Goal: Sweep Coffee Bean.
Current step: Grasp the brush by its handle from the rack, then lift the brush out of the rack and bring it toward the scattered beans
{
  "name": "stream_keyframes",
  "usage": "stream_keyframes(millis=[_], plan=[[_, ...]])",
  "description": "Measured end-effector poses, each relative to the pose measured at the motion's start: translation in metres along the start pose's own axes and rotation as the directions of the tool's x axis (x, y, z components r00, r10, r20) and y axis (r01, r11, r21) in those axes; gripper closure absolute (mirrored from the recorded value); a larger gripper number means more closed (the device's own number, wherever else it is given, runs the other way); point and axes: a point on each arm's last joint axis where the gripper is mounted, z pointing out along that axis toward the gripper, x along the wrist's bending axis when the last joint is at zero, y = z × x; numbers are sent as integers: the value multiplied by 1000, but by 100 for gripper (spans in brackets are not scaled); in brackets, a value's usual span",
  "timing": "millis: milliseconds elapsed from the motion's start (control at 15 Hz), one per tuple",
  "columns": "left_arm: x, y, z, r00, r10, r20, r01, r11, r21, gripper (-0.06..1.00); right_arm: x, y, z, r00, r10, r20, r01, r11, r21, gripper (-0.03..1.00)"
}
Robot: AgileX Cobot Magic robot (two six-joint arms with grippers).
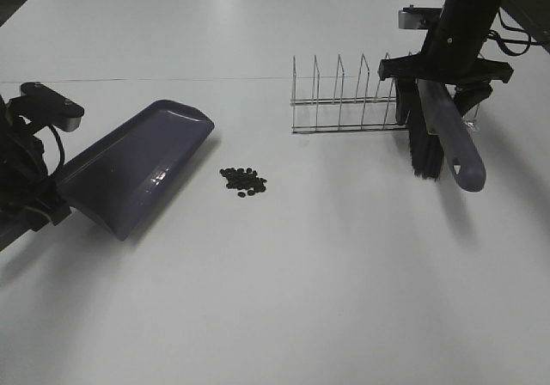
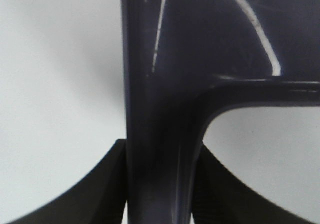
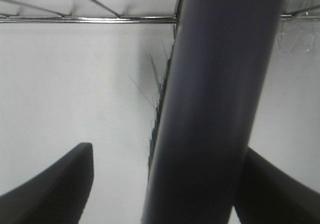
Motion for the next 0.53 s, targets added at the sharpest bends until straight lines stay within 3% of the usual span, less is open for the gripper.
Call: stream_keyframes(millis=[267,333,533], plan=[[0,0,0,1000,0,0,0,1000,0,62,0,3,-5,1000,15,0,-15,1000,-16,51],[0,0,0,1000,0,0,0,1000,0,62,0,3,-5,1000,18,2,-18,1000,-13,60],[0,0,0,1000,-1,0,1,1000,0,62,-5,8,-19,1000,21,21,-19,998,-54,65]])
